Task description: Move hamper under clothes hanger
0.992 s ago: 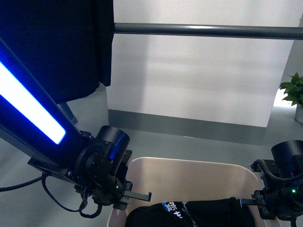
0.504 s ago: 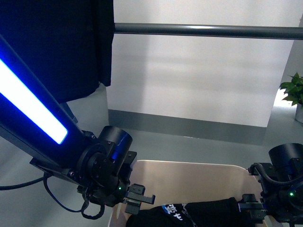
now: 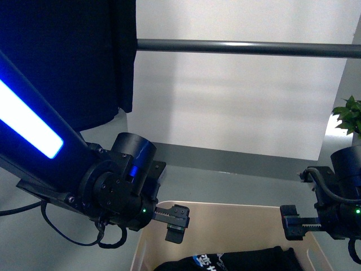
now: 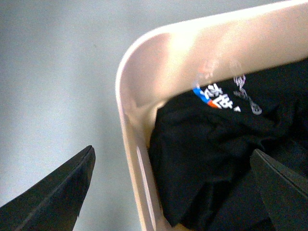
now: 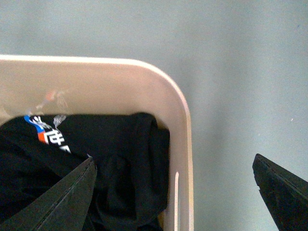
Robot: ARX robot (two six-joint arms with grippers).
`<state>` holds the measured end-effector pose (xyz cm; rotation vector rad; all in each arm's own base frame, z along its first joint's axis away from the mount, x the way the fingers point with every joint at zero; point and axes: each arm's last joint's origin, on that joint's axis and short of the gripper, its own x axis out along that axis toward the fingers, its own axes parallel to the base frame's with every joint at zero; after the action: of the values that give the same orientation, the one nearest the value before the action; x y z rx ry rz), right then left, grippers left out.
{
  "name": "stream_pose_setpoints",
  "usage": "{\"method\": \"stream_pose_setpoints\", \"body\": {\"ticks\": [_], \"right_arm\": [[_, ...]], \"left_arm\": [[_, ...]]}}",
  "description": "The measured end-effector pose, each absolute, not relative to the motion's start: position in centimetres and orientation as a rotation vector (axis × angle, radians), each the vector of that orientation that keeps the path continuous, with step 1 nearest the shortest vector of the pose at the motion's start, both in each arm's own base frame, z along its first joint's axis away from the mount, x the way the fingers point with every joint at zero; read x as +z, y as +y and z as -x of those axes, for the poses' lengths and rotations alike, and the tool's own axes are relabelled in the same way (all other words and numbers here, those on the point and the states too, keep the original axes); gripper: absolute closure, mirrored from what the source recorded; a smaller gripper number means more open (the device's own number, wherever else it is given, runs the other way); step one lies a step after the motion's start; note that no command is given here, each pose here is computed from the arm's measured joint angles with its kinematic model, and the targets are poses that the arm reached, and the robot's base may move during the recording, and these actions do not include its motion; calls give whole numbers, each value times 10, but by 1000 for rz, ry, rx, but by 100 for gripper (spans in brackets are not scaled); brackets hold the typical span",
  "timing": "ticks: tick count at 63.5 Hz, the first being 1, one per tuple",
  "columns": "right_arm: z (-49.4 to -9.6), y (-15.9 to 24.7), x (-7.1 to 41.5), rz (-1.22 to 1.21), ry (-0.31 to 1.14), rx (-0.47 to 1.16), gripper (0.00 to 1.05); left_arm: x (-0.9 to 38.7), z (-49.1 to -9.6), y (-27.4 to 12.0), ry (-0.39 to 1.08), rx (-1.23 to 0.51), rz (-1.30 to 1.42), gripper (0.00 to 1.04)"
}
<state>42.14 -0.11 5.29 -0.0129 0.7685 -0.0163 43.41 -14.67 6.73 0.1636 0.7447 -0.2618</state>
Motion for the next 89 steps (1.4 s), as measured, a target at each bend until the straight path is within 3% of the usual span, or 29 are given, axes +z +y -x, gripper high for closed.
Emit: {"method": "stream_pose_setpoints", "body": {"ticks": [21,31,37,45,71,81,89], "right_arm": [[-353,9,137,-75,353,-59,8],[-303,15,170,-104,176,-80,8],[-269,21,185,-111,52,-127,8],[-239,21,188,-50,0,-10,24],[-192,4,174,-4,13,17,82],[-179,0,169,-1,0,-3,104],[-169,0,161,-1,21,0,102]], "left_arm": [[166,-377,-131,303,-199,1,7],[188,-328,-128,212,-244,37,7],[191,-282,-120,50,-92,25,22],[191,-248,-91,-11,-27,28,42],[175,-197,-40,9,-10,11,101],[169,-183,-29,-2,-5,13,101],[161,-173,-23,22,-8,8,101]]}}
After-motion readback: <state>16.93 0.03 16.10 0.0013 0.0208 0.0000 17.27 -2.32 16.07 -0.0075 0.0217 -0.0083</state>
